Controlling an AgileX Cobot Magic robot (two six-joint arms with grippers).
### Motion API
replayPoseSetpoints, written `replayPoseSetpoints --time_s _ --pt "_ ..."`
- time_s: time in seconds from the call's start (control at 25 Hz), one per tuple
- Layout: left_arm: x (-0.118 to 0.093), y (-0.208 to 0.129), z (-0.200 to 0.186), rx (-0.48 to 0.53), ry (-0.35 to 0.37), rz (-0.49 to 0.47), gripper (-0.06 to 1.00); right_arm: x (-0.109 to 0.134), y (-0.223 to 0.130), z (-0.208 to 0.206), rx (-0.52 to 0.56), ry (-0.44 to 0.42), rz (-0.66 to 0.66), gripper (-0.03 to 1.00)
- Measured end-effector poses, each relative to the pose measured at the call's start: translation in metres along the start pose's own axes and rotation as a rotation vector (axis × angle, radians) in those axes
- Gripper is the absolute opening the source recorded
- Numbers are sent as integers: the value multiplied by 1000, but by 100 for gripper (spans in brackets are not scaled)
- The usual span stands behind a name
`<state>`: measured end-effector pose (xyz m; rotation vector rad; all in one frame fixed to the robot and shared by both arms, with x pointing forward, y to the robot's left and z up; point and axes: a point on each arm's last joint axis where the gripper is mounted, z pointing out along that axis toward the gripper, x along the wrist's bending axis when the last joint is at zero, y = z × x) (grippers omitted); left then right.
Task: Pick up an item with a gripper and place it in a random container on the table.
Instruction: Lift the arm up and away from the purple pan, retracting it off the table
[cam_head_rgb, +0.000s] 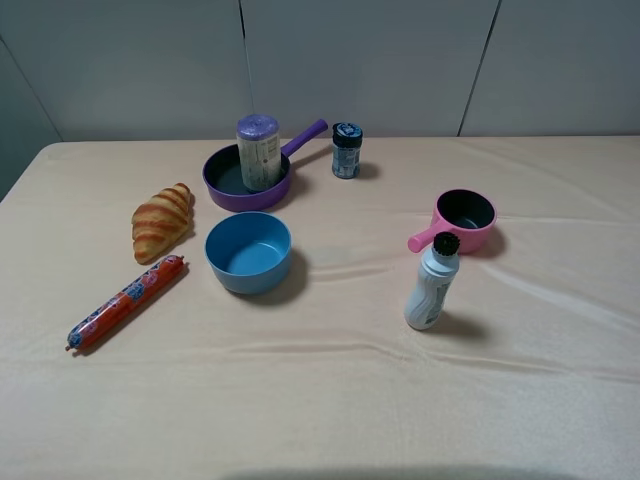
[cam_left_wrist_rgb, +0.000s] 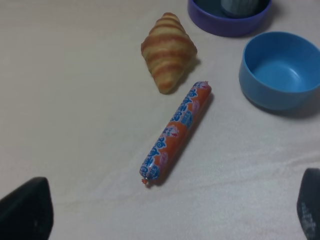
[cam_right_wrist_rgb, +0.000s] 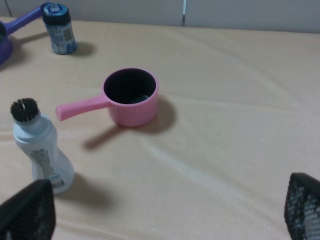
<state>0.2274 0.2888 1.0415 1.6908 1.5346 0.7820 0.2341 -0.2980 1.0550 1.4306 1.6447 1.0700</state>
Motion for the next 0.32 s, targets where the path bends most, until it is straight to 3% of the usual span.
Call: replayPoseSetpoints --time_s 0.32 --pt "0 0 0 0 0 2 99 0 0 0 0 0 0 69"
